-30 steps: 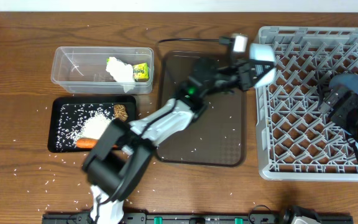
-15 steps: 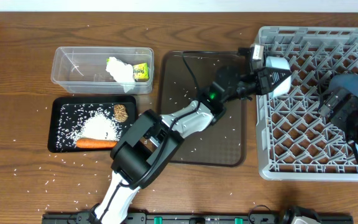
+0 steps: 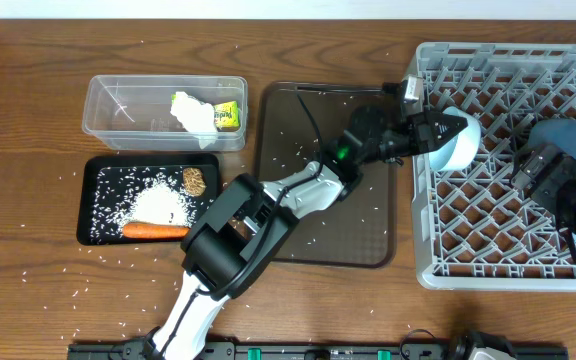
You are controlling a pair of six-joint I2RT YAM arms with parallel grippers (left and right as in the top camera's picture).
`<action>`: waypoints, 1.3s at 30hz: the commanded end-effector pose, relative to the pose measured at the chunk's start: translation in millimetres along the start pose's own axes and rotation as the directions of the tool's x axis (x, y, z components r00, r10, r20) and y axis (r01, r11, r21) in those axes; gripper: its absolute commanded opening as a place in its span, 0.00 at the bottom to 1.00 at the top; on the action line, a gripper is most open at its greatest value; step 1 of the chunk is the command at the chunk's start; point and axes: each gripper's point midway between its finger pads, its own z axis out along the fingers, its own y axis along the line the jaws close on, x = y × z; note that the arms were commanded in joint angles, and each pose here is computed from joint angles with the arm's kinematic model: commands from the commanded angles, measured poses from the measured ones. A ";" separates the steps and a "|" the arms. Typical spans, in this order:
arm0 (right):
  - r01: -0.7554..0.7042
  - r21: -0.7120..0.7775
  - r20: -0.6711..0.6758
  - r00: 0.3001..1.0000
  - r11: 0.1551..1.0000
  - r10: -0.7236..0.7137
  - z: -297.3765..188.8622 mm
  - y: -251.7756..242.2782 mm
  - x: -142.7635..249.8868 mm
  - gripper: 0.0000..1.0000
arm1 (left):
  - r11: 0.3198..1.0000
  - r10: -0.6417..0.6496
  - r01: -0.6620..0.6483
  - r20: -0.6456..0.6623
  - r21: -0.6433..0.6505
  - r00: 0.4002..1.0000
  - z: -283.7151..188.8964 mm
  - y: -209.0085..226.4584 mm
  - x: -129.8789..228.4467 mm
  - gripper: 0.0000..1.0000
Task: Sort waste into correct bins and load items into the dishwasher rack
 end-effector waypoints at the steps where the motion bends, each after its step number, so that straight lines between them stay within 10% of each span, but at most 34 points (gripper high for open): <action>1: -0.007 0.019 0.017 1.000 1.000 0.007 -2.6 -3.7 -4.9 0.95 | 1.000 -0.018 0.017 -0.034 -0.017 0.999 -5.1 8.7 -7.8 0.40; 13: 0.003 0.043 0.028 1.000 0.999 -0.005 -2.8 -7.8 -6.8 0.95 | 1.000 0.014 -0.015 -0.085 -0.008 0.996 -25.9 17.8 -24.8 0.50; 27: 0.011 0.045 0.023 1.000 0.999 -0.012 -2.8 -8.1 -5.8 0.95 | 0.995 0.093 -0.095 -0.063 -0.033 0.994 -53.9 35.5 -59.1 0.99; 39: 0.028 0.033 0.026 0.999 0.999 -0.028 -2.8 -5.8 -6.8 0.95 | 0.994 0.104 -0.105 -0.028 -0.034 0.994 -98.6 30.7 -106.6 0.98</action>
